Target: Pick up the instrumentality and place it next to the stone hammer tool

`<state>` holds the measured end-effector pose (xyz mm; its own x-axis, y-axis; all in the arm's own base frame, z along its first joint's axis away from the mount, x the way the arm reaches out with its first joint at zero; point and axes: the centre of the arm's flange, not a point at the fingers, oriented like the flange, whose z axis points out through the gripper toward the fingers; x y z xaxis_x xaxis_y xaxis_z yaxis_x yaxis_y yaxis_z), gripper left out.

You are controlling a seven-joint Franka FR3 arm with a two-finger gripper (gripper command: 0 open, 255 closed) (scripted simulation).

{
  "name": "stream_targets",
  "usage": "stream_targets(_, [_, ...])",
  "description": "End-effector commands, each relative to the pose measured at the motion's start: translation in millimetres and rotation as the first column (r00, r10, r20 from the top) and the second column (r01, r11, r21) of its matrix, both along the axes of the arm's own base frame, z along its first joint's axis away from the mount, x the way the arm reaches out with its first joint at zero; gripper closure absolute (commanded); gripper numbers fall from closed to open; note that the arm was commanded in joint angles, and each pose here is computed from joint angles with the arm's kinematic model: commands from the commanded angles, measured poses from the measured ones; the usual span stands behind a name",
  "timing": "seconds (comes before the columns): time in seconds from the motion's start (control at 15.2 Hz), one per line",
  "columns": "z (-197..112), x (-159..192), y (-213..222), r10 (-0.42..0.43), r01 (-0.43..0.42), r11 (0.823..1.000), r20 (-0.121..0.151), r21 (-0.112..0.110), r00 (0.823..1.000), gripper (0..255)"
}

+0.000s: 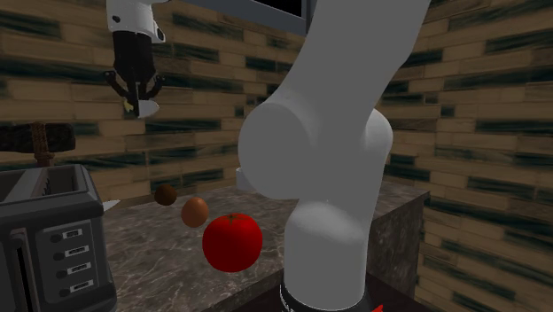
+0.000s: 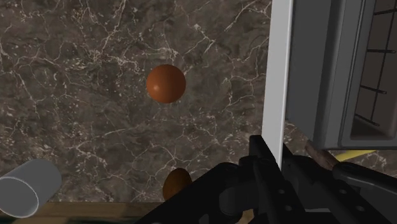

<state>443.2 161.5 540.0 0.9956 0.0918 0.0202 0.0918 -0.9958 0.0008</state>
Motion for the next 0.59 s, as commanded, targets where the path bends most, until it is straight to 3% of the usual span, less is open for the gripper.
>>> stream_targets(0.0, [-10.0,0.4,0.6,0.0,0.0,1.0,0.001,0.0,1.0,255])
stream_targets(0.53, [-52.2,0.4,0.6,0.0,0.0,1.0,0.001,0.0,1.0,255])
